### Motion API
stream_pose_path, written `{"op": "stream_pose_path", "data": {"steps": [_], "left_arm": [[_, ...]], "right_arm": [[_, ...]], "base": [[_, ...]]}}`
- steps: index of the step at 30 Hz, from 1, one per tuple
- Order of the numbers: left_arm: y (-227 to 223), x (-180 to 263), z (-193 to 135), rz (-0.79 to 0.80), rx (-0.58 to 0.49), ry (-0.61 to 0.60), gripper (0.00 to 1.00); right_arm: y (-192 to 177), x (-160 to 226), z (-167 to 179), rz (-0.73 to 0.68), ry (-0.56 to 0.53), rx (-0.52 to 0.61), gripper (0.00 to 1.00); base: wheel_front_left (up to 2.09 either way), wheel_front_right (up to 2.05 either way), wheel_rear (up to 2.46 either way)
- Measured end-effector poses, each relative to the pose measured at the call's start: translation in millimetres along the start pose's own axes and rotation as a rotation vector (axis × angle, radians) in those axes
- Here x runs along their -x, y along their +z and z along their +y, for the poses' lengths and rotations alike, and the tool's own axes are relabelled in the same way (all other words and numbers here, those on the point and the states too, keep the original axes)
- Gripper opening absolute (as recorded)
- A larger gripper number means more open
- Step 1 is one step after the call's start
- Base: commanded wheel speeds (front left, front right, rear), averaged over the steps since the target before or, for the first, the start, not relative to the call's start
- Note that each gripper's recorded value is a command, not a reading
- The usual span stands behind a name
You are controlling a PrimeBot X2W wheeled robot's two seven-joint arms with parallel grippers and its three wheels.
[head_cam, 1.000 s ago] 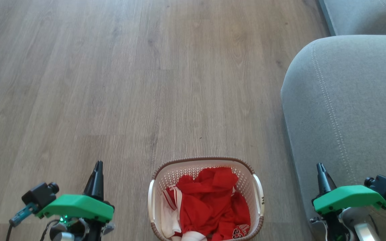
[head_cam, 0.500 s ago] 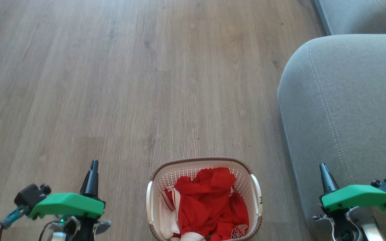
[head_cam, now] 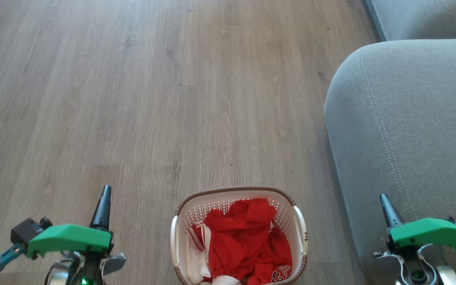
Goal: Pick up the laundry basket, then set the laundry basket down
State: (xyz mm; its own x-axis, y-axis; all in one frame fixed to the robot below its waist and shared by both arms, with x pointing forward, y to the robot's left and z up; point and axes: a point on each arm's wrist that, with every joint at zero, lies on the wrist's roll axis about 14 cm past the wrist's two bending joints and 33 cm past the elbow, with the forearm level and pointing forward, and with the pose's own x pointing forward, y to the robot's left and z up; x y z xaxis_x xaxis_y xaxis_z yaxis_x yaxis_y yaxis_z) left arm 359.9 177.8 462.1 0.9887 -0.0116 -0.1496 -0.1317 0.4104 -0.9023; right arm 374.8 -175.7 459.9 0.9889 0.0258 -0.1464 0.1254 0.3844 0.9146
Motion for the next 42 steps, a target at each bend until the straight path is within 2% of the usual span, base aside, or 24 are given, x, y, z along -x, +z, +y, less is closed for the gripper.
{"op": "stream_pose_path", "data": {"steps": [38, 42], "left_arm": [[13.6, -9.7, -7.8, 0.001, 0.417, -0.046, 0.00], [14.2, -9.8, -7.9, 0.003, 0.433, -0.048, 0.00]], "right_arm": [[31.3, 4.3, 3.5, -0.057, 0.037, -0.392, 0.00], [32.4, 4.5, 3.4, -0.059, 0.039, -0.407, 0.00]], "base": [[0.00, 0.00, 0.00], [0.00, 0.00, 0.00]]}}
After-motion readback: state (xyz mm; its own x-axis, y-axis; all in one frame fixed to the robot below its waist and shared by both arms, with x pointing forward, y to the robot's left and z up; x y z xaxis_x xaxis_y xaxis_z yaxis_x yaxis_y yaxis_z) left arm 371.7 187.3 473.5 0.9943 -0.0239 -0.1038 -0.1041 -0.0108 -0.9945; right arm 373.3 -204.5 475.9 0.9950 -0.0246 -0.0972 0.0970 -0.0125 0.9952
